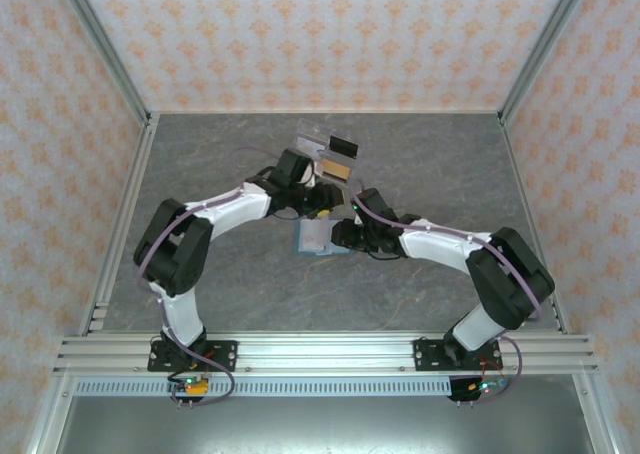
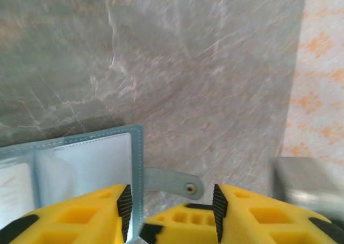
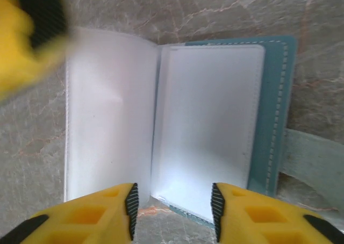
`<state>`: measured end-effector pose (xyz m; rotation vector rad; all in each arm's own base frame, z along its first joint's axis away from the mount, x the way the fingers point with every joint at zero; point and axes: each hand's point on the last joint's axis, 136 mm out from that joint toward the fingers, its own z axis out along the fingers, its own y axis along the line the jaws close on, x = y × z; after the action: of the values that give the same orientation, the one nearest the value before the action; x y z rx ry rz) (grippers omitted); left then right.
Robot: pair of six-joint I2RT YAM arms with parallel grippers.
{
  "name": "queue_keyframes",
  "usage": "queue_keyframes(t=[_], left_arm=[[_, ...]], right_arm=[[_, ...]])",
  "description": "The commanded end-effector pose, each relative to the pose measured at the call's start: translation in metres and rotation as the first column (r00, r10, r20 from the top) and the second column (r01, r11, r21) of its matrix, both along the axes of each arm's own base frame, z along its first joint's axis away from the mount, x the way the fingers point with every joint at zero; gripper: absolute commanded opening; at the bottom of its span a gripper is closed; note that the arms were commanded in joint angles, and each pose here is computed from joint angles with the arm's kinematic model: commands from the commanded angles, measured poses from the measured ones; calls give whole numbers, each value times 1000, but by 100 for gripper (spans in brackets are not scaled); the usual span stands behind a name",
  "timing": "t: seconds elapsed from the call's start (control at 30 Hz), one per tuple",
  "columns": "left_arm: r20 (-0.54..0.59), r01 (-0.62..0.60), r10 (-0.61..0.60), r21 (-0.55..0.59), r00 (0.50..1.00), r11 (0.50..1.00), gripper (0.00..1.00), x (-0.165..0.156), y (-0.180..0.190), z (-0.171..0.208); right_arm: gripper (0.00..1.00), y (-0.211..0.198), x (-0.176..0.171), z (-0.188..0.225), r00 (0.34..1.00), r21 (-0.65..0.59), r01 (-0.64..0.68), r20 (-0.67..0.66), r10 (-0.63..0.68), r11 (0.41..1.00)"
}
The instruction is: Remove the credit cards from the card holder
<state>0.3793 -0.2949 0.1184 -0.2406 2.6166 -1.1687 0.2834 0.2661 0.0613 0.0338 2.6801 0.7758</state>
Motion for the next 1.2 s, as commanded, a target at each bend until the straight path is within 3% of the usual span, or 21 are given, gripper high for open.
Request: queue_keyframes(t=[0.0, 0.17, 0.5, 0.83, 1.0, 1.17], left_arm=[[-4, -107, 109, 108, 994, 988, 50, -2, 49, -7], [-47, -159, 171, 194, 984, 968, 54, -15, 80, -28], [-139, -133, 167, 225, 976, 965, 55, -37, 84, -63], [-164, -70, 100, 178, 981, 981, 45, -37, 62, -70], [-164, -64, 95, 185, 982, 981, 38, -38, 62, -70], [-144, -71, 107, 235, 984, 969, 37, -39, 71, -66]], right_arm=[[46, 11, 7, 3, 1000, -18, -27, 4, 27, 999], [51, 20, 12, -5, 999, -59, -38, -29, 36, 998], [65, 9, 23, -27, 995, -193, 41, -80, -58, 980], [60, 0, 22, -43, 990, -273, 44, -114, -77, 961], [54, -7, 20, -54, 987, -323, 43, -135, -91, 945], [51, -13, 18, -62, 984, -359, 45, -146, -104, 932]])
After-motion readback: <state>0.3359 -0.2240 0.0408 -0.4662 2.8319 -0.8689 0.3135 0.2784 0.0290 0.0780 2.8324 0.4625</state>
